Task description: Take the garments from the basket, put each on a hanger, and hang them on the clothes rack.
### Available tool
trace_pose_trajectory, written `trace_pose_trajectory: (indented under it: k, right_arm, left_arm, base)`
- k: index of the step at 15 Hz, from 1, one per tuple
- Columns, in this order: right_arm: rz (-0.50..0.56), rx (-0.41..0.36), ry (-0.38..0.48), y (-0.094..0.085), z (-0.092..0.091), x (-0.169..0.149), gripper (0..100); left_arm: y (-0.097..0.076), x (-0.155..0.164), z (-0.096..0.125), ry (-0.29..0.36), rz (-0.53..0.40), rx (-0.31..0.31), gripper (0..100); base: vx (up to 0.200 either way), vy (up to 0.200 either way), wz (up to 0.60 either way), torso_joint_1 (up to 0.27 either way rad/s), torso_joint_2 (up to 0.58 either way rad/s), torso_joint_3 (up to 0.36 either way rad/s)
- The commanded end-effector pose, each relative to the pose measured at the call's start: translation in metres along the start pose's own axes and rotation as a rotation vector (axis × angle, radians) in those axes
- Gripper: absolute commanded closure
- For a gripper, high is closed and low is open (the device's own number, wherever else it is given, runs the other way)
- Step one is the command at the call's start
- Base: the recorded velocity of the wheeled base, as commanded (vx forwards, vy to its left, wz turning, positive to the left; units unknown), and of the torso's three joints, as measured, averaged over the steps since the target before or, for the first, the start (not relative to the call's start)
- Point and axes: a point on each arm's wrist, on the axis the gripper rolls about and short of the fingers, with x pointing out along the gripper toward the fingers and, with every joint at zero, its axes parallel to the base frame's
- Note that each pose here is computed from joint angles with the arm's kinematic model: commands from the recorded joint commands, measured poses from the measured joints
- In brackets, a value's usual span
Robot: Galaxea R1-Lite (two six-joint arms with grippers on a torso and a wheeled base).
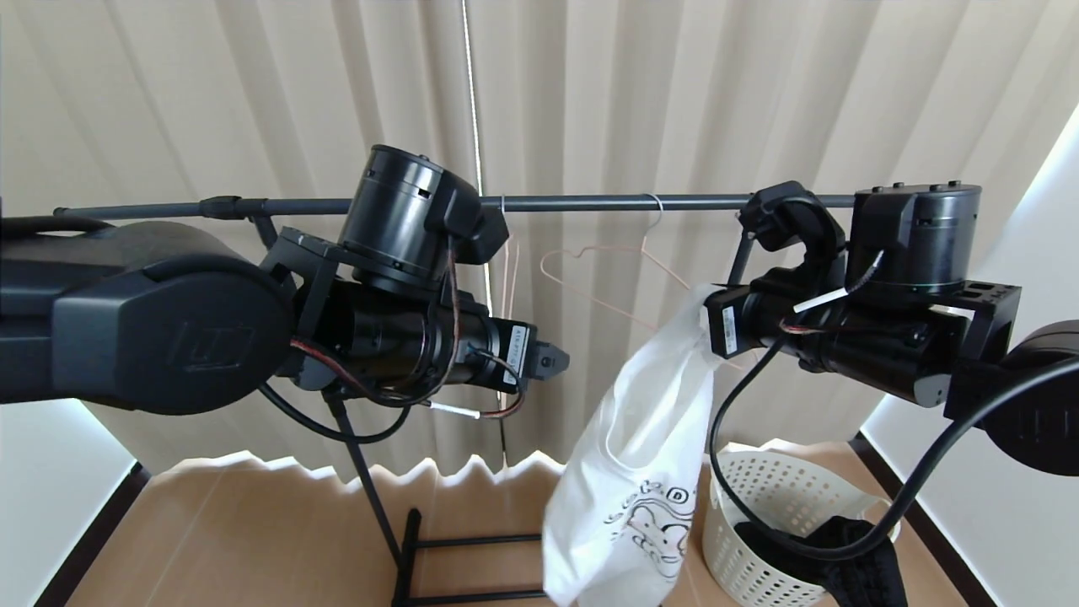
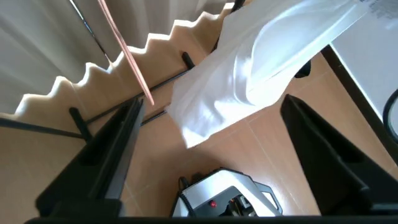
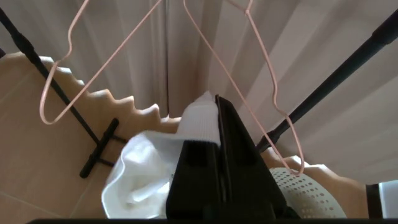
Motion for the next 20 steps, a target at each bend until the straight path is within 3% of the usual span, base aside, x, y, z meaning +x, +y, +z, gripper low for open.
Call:
trace_pose_trajectory:
  k: [1,6,10,12,16,20]
  right_arm:
    - [0.016,-0.013,-0.005,0.006,0.000,-0.006,100]
    - [0.033,-0.067,0.015,0.010,-0.008,-0.007,100]
    - [0.034,-0.068,0.021,0.011,-0.009,-0.006,100]
    - [0.034,-0.068,0.021,0.011,-0.009,-0.005,100]
    - [0.034,-0.069,0.023,0.011,-0.009,-0.005,100]
    - [0.035,-0.070,0.032,0.012,-0.012,-0.003,100]
  left_arm:
    - [0.005,0.011,-0.001,0.016,0.026,-0.008,0]
    - [0.016,0.068,0.016,-0.036,0.220,-0.032,0]
    - [0.022,0.112,0.022,-0.051,0.290,-0.044,0]
    - [0.034,0.133,0.028,-0.071,0.343,-0.062,0]
    - [0.057,0.136,0.034,-0.082,0.382,-0.072,0]
    - [0.059,0.149,0.025,-0.052,0.383,-0.062,0]
  base:
    - [0.000,0.000,0.00,0.000,0.00,0.000]
    - [0.000,0.000,0.00,0.000,0.00,0.000]
    - [0.000,0.000,0.00,0.000,0.00,0.000]
    - [0.000,0.000,0.00,0.000,0.00,0.000]
    - [0.000,0.000,0.00,0.000,0.00,0.000]
    - [0.000,0.000,0.00,0.000,0.00,0.000]
